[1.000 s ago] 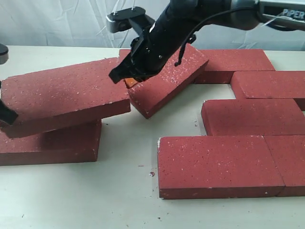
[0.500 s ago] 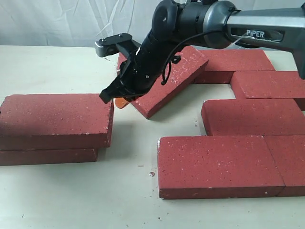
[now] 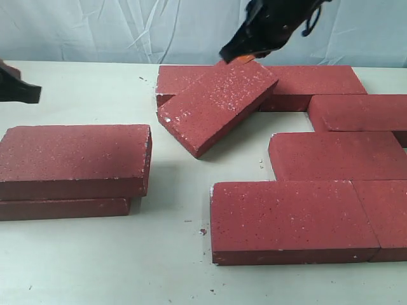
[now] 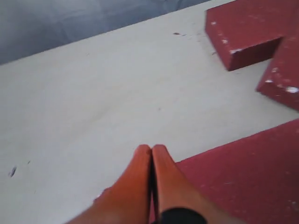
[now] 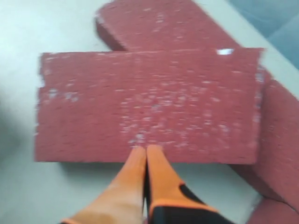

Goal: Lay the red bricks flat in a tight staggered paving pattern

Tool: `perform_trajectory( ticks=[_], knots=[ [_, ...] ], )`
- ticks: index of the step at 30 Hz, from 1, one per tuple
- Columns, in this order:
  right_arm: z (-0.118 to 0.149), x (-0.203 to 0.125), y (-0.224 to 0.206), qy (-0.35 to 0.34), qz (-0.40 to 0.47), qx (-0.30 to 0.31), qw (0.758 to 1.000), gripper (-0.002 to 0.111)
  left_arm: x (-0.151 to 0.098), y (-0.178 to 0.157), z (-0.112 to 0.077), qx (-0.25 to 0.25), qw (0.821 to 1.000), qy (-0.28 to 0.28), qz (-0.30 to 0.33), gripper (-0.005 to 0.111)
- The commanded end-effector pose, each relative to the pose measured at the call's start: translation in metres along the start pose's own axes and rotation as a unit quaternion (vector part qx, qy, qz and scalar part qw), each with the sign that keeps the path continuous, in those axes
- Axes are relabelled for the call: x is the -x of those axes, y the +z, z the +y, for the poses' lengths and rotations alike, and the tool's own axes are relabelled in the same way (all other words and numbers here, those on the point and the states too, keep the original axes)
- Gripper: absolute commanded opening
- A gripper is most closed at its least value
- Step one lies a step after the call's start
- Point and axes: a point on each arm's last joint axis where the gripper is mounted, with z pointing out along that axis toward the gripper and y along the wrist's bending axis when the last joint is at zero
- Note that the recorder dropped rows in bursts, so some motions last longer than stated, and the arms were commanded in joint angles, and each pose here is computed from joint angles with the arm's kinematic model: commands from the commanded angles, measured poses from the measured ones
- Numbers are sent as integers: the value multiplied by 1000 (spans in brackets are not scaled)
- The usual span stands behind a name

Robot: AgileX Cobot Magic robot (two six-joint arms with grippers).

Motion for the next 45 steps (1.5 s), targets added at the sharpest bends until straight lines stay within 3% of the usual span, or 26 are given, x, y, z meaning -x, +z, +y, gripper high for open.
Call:
perform_trajectory(
  ticks=[1, 3, 5, 8, 13, 17, 22, 34, 38, 42, 45],
  knots=[
    [-54, -14, -5, 71, -31, -37, 996, -1, 12, 4, -39, -58, 995, 57, -48, 0],
    [-70, -19, -2, 96, -45, -44, 993, -1, 18, 7, -52, -77, 993, 63, -71, 0],
    [-85, -25, 9, 120, -63, -47, 990, -1, 24, 16, -67, -104, 991, 24, -80, 0],
    [-93, -31, 27, 120, -64, -41, 990, -1, 25, 28, -74, -113, 992, 39, -50, 0],
    [-114, -30, 77, 106, -76, -58, 990, -1, 22, 79, -88, -118, 988, 93, 21, 0],
    [-125, -24, 110, 99, -40, -23, 994, -1, 24, 108, -102, -131, 982, 126, 48, 0],
    [-126, -25, 109, 94, -14, -9, 995, -1, 23, 114, -103, -128, 981, 140, 46, 0],
    [-102, -38, 81, 105, 114, 99, 983, -1, 23, 115, -102, -126, 979, 153, 45, 0],
    [-93, -39, 84, 129, 115, 141, 975, -1, 25, 115, -100, -118, 977, 174, 33, 0],
    [-90, -36, 75, 119, 116, 133, 977, -1, 27, 119, -81, -97, 982, 160, 29, 0],
    [-96, -25, 56, 107, 78, 85, 988, -1, 27, 129, -58, -69, 993, 98, 4, 0]
  ],
)
